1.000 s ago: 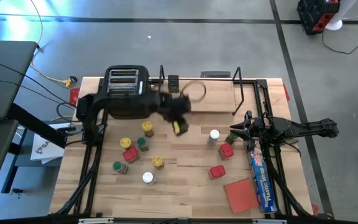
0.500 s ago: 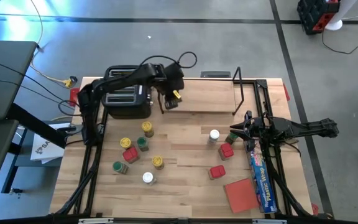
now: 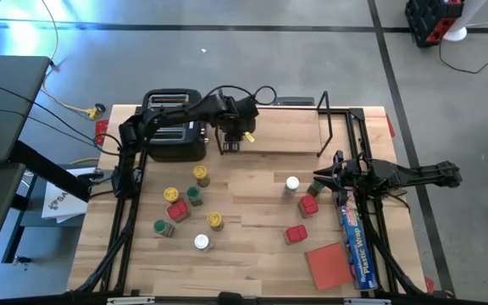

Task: Shelf spices
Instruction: Put the black seasoning can on the shelf aligned with the other black seasoning cans

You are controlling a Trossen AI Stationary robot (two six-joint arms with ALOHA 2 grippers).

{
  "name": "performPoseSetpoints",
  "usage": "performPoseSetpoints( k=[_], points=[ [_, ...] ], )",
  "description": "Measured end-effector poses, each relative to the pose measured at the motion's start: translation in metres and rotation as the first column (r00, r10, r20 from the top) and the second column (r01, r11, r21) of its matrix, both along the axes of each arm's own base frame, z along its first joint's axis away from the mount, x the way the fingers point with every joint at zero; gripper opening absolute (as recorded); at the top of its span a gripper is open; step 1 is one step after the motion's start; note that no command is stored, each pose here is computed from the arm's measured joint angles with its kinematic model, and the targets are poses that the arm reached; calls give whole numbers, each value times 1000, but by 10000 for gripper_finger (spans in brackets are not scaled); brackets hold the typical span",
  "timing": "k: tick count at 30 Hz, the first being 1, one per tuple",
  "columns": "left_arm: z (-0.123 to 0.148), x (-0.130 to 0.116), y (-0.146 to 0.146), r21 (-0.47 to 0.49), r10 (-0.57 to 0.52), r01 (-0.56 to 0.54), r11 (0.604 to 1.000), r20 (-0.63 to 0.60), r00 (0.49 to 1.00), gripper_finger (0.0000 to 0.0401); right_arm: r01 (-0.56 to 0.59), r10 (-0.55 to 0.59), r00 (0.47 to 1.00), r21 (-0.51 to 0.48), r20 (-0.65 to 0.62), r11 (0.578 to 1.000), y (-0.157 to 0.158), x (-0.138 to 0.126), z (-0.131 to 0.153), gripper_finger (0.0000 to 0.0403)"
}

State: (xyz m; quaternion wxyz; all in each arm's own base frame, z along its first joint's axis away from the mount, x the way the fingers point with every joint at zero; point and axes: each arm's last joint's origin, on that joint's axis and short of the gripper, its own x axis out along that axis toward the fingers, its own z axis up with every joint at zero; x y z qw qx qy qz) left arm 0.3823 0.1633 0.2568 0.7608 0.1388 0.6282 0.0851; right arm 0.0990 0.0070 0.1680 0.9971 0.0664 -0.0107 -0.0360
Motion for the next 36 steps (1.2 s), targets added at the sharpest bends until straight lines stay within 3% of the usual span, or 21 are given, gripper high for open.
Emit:
performPoseSetpoints(
  k=[12, 16, 36],
  points=[
    [1, -3, 8, 47, -5, 5, 999, -18, 1000, 186, 0, 0, 1000, 0, 0, 1000, 0, 0, 0, 85],
    [2, -1, 10, 121, 5, -2, 993, -30, 1000, 189, 0, 0, 1000, 0, 0, 1000, 0, 0, 0, 85],
    [4, 4, 8, 216, -19, 26, 976, -39, 999, 133, -1, 1, 1000, 0, 0, 1000, 0, 0, 0, 85]
  ],
)
